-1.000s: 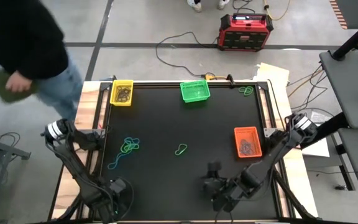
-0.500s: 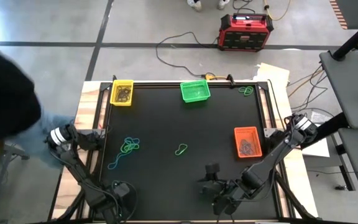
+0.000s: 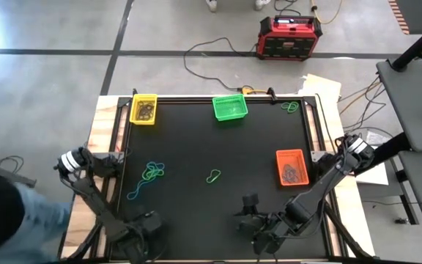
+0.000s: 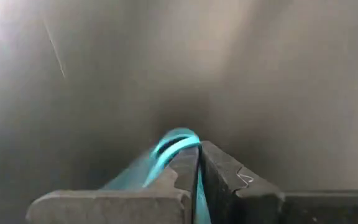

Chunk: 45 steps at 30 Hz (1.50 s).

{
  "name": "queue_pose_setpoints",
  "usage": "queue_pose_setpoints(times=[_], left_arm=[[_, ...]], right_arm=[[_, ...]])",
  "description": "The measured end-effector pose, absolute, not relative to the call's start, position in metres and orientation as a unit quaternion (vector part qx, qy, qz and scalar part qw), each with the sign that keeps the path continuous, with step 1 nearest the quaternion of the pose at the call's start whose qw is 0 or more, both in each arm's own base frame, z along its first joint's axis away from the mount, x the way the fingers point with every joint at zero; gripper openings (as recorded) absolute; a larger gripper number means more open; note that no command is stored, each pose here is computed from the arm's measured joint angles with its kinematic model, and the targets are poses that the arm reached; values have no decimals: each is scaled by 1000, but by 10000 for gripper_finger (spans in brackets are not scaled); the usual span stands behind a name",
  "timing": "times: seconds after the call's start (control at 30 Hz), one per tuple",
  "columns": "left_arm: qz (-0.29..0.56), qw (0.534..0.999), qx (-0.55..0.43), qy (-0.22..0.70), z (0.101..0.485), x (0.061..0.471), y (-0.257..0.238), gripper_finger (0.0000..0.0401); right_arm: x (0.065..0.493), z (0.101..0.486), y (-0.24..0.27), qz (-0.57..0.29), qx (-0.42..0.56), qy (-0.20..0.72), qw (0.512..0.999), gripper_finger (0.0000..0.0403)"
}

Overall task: Sort rubber bands into baskets
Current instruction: Put the blue rubber band into the orange bin

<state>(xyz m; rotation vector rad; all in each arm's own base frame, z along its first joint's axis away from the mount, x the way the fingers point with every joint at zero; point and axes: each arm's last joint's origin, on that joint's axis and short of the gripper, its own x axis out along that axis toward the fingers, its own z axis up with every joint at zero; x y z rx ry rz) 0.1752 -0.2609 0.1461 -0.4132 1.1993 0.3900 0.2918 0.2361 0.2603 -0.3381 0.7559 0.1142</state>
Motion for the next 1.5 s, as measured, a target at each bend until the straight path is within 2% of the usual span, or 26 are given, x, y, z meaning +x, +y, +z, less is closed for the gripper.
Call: queue_pose_setpoints(times=[0.1,0.3,0.63,0.83,0.93,1.13,1.3,1.5], left_arm=[[177,852,-166,464,160,186,-261,0],[143,916,-118,356,174,219,-260,0],[69,966,-39,244,184,309,-228,0],[57,976,-28,210,163,360,-195,0],[55,975,-39,210,150,384,-181,0],[30,963,-31,266,121,415,-179,0],[45,940,-6,339,115,425,-184,2],[54,914,19,402,131,428,-192,47]], right_arm=[[291,259,235,54,-169,373,911,210],[287,258,237,64,-156,389,905,210],[255,270,241,22,-137,483,865,210],[231,273,245,-21,-119,523,844,210],[223,268,247,-41,-105,531,840,210],[216,245,247,-69,-89,532,839,210],[222,210,248,-43,-74,502,860,210],[246,171,232,6,-48,443,895,210]])
